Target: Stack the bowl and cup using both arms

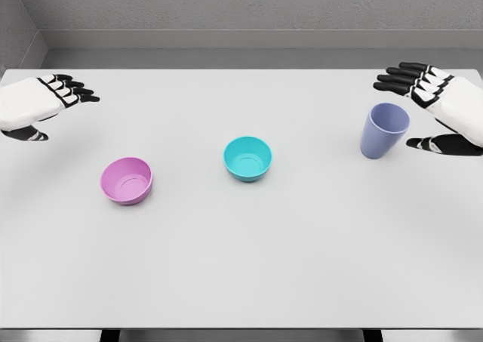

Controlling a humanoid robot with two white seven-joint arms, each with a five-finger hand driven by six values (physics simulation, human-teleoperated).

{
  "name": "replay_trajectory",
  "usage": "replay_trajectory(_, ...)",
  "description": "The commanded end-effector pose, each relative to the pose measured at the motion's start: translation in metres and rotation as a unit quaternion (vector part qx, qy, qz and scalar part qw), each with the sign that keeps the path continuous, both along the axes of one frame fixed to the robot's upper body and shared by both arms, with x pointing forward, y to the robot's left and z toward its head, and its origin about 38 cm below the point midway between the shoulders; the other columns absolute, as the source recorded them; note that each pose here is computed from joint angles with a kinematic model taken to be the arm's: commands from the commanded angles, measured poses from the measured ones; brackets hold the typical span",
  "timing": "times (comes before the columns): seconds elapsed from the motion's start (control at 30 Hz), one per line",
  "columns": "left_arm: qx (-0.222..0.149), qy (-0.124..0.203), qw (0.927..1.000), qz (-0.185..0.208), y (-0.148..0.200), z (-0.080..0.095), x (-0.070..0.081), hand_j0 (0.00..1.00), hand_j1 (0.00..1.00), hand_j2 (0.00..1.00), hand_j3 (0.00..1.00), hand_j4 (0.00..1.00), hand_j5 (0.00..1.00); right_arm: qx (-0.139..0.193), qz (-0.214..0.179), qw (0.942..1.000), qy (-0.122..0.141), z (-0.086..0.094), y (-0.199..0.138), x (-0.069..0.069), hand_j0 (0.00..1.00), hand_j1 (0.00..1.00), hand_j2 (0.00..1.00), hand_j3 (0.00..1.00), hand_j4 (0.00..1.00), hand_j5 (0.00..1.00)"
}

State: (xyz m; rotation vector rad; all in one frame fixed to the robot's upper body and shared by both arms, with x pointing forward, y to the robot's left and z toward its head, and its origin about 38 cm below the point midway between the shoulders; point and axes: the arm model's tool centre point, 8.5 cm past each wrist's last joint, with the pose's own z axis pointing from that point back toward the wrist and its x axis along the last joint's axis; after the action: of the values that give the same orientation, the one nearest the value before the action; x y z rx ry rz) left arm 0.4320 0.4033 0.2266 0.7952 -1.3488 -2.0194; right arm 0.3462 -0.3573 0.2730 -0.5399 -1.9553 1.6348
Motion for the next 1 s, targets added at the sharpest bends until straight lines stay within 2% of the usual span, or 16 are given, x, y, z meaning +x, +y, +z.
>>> replay_trajectory(0.0,-0.002,-0.001,1.0000,0.001,0.000,0.001,0.000,1.00,1.00,1.00,1.00,1.00,1.00,0.003,0.000,1.0000,0.002,0.000,0.000,0.000,1.00,1.00,1.00,1.00,1.00,1.00)
replay_trajectory(0.13,0.002,0.005,0.9999,-0.010,-0.007,-0.005,-0.003,1.00,1.00,1.00,1.00,1.00,1.00,0.007,0.001,1.0000,-0.001,0.001,0.002,0.001,1.00,1.00,1.00,1.00,1.00,1.00)
replay_trajectory(0.3,0.026,0.054,0.9972,-0.045,-0.032,-0.029,-0.020,1.00,1.00,1.00,1.00,1.00,1.00,0.016,0.000,0.9998,-0.007,0.003,0.003,0.002,1.00,1.00,1.00,1.00,1.00,1.00)
replay_trajectory(0.57,0.037,0.078,0.9936,-0.073,-0.055,-0.040,-0.027,1.00,1.00,1.00,1.00,1.00,1.00,0.017,0.000,0.9998,-0.007,0.002,0.002,0.002,1.00,1.00,1.00,1.00,1.00,1.00)
replay_trajectory(0.7,0.025,0.075,0.9924,-0.094,-0.075,-0.043,-0.028,1.00,1.00,1.00,1.00,1.00,1.00,0.017,-0.004,0.9999,-0.001,-0.002,0.000,0.002,1.00,1.00,1.00,1.00,1.00,1.00)
replay_trajectory(0.97,0.046,0.098,0.9887,-0.104,-0.080,-0.052,-0.033,1.00,1.00,1.00,1.00,1.00,1.00,0.023,-0.004,0.9997,0.001,-0.006,0.002,0.002,1.00,1.00,1.00,1.00,1.00,1.00)
